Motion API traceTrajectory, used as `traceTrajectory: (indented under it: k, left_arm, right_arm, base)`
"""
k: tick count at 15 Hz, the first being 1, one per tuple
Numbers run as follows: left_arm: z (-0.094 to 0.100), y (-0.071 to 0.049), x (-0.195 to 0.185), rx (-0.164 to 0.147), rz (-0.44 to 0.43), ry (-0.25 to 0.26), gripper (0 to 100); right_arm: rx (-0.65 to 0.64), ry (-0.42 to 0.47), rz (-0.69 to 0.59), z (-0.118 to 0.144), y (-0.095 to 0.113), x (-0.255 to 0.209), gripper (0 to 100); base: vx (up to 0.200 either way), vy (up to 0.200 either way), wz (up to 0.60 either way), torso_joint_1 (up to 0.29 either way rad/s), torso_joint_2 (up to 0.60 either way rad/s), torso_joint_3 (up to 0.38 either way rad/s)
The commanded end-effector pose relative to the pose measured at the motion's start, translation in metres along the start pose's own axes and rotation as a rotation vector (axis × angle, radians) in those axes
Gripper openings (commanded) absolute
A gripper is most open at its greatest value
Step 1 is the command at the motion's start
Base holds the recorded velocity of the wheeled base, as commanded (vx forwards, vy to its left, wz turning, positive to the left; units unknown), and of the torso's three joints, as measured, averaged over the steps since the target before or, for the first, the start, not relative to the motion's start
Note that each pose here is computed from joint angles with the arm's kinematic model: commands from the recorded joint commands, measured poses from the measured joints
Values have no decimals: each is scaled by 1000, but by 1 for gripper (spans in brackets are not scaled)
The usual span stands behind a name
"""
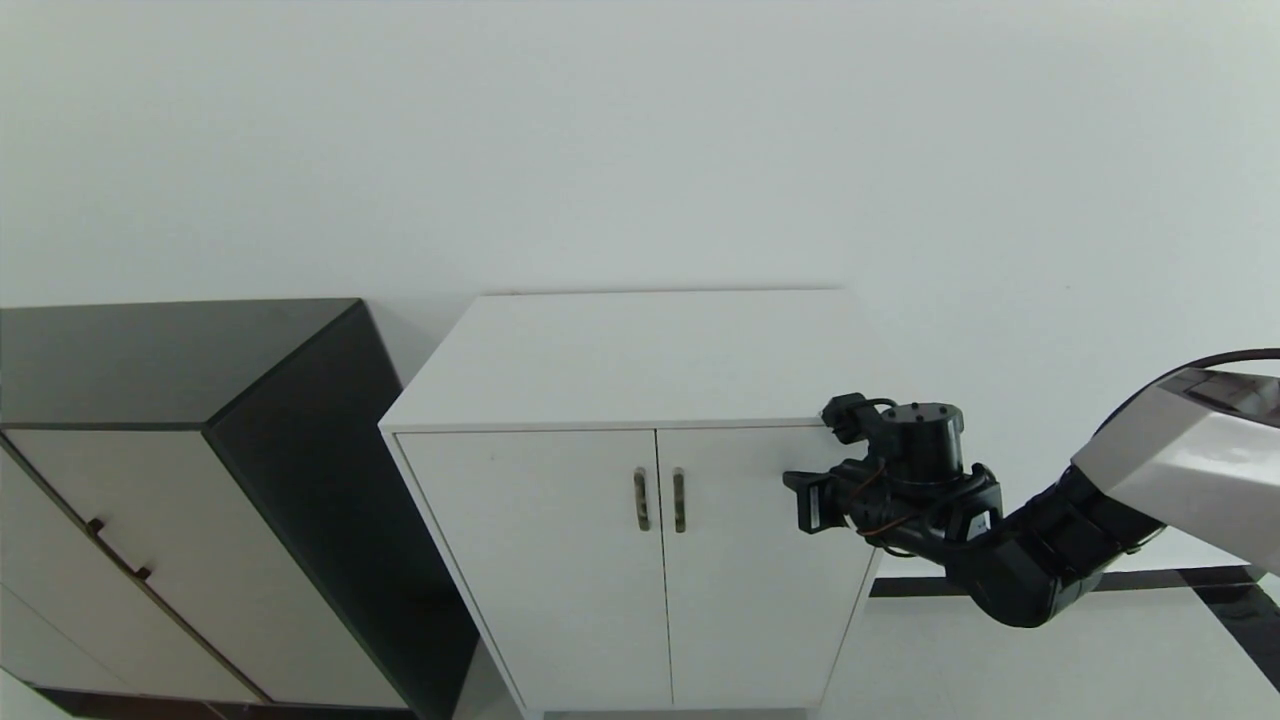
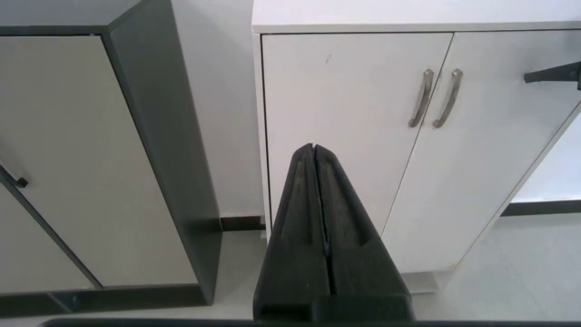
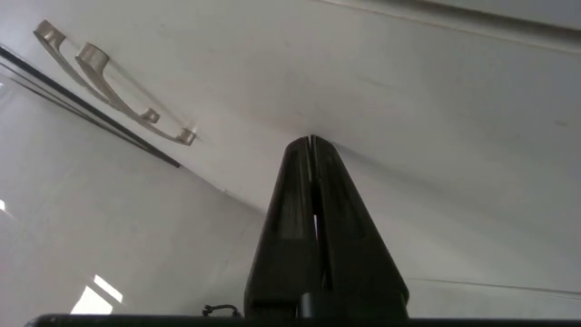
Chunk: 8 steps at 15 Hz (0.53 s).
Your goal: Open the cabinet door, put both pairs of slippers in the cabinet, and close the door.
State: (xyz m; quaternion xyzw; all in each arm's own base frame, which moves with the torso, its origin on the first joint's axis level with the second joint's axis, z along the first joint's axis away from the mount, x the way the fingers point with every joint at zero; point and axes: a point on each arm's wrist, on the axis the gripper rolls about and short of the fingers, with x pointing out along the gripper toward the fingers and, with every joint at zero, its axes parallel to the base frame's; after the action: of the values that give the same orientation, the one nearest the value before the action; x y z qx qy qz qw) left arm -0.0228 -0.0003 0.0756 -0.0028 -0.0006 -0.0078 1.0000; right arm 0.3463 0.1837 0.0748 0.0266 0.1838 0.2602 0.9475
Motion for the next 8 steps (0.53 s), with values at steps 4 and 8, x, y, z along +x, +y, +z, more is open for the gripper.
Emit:
traceTrajectory:
  k: [4, 8]
  left_arm:
    - [0, 0, 0, -1, 0, 0, 0]
    - [0, 0, 0, -1, -1, 0, 0]
  right_arm:
    - [4, -7, -8, 2, -4, 0, 0]
    - [-5, -40, -19, 8, -1, -19, 0]
  base:
    - [0, 0, 0, 0, 0, 0]
    - [0, 0, 0, 0, 0, 0]
